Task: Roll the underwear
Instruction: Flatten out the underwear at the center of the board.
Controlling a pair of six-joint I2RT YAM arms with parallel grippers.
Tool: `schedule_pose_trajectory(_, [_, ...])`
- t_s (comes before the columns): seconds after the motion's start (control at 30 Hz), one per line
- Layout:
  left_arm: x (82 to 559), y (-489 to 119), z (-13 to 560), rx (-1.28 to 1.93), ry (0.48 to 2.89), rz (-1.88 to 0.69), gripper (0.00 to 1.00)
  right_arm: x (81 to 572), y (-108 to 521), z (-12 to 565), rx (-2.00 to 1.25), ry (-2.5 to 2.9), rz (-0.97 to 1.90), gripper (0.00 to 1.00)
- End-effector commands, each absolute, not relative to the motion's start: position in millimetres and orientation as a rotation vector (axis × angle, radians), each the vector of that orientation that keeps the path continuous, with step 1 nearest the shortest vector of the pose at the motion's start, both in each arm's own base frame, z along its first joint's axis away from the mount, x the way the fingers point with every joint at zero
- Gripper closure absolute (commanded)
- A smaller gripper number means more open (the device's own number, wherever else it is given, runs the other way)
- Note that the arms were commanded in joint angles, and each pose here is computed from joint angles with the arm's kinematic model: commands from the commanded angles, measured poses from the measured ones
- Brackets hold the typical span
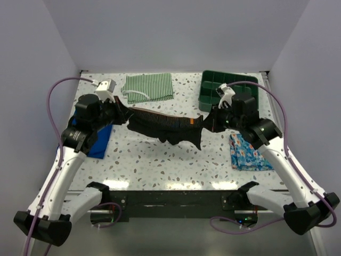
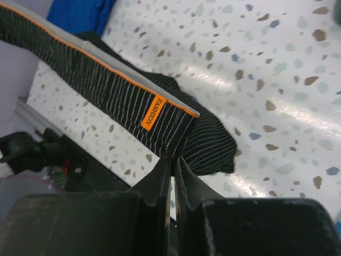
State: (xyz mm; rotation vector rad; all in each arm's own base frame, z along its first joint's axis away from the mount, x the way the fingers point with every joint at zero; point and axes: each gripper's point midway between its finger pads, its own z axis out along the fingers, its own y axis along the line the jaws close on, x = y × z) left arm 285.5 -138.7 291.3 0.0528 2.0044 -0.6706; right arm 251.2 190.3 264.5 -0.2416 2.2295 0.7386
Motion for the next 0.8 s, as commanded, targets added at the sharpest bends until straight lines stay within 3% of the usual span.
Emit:
schedule_pose_trajectory(0.0, [254, -147, 302, 0.094, 1.964, -0.781, 1.00, 213, 213, 302, -0.334, 2.067, 1.026, 0.95])
schedule_pose_trajectory(0.27, [213, -134, 308, -0.078, 2.008, -0.827, 1.00, 173, 217, 300, -0.333, 2.124, 1.122, 0.94])
schedule_pose_trajectory(0.4, [225, -134, 275, -0.120, 2.095, -0.793, 1.00, 198, 202, 264, -0.205, 2.266, 0.914, 0.94])
schedule_pose_trajectory(0.63, [289, -142, 186, -0.148, 2.206, -0.702, 1.00, 271, 178, 158, -0.142, 2.473, 0.445, 0.95])
schedule_pose_trajectory(0.77, [321, -154, 159, -0.091, 2.205, -0.710, 1.00, 310, 189, 138, -0.173, 2.405, 0.414, 0.97])
